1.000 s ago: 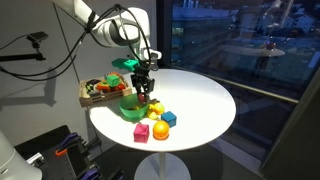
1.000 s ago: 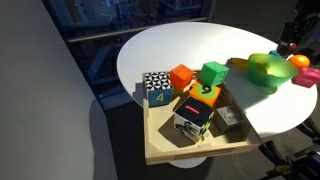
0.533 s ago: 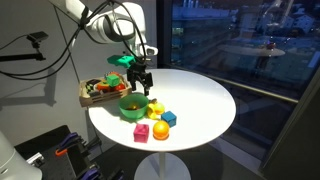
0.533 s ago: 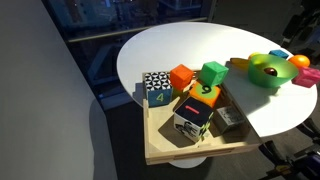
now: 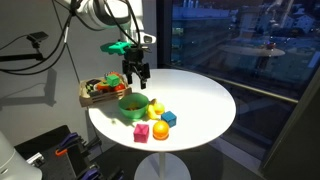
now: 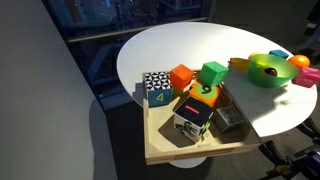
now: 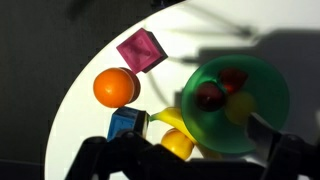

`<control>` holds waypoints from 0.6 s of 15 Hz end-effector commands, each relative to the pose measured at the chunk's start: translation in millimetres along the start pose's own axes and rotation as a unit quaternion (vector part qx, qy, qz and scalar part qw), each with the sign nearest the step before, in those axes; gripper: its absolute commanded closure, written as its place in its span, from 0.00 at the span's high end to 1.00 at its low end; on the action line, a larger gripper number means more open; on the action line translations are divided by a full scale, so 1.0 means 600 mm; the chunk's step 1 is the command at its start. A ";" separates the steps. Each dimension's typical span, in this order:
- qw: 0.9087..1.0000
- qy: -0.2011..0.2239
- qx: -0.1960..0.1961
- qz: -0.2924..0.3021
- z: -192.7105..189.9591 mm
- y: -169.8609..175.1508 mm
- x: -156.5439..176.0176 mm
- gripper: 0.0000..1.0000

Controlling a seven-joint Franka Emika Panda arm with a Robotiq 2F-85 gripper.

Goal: Pick up the round brown toy and put it in the green bowl

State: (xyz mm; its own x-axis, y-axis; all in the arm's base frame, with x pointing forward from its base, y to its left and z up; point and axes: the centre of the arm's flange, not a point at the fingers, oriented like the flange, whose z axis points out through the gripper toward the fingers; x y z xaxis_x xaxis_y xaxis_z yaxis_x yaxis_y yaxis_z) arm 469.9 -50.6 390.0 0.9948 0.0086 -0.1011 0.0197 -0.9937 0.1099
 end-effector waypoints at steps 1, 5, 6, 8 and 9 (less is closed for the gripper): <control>1.000 -0.020 0.009 -0.004 -0.036 0.023 -0.037 1.00; 0.999 -0.037 0.018 -0.009 -0.057 0.041 -0.066 1.00; 0.999 -0.035 0.022 -0.013 -0.061 0.045 -0.072 1.00; 0.999 -0.030 0.028 -0.016 -0.067 0.052 -0.081 1.00; 0.999 -0.021 0.030 -0.014 -0.070 0.055 -0.084 1.00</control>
State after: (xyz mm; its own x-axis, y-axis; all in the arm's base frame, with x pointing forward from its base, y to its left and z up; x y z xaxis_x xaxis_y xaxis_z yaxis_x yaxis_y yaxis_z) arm 437.7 -72.3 428.3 0.9856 0.0200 -0.1679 0.0343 -0.9960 0.0827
